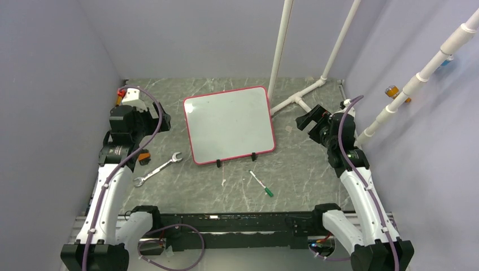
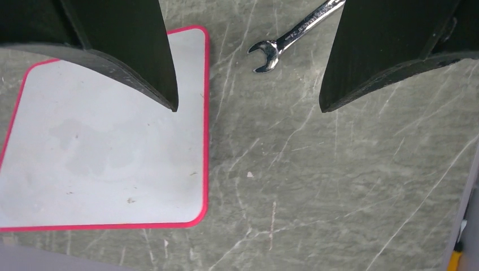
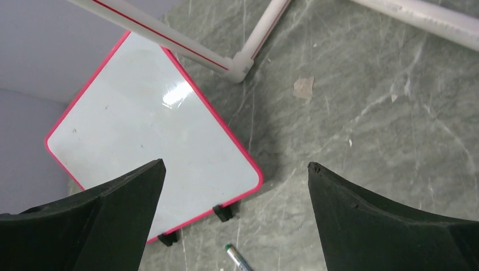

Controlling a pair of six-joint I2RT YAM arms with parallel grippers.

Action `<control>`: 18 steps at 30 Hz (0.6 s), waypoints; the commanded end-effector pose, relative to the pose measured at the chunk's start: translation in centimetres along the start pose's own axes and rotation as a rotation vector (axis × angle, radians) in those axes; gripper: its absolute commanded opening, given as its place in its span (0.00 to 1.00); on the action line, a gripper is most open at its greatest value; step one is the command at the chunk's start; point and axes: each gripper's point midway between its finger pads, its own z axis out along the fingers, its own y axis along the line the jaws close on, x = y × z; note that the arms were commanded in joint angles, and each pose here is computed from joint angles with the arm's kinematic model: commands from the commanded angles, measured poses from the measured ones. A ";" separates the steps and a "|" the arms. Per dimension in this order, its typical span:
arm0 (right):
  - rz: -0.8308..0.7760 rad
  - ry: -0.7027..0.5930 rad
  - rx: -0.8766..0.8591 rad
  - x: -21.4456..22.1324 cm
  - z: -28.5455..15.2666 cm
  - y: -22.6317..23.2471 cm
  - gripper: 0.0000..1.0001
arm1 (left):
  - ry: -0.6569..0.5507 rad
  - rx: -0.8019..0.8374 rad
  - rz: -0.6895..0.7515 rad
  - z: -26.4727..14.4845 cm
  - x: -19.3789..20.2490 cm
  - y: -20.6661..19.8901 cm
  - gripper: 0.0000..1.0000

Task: Write a sentence on the whiteboard
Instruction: Pick up the whiteboard marker from the center of the board.

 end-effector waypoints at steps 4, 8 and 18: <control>0.010 0.113 0.023 1.5 -4.0 0.0 1.00 | -0.042 0.107 0.056 -1.3 -1.2 -2.5 0.99; -0.055 0.181 -0.037 2.6 -5.6 0.8 1.00 | -0.031 0.145 0.063 -2.8 -0.9 -3.1 0.99; -0.113 0.390 -0.151 8.1 -6.8 1.5 1.00 | 0.067 0.264 0.076 -6.1 3.0 -4.7 0.91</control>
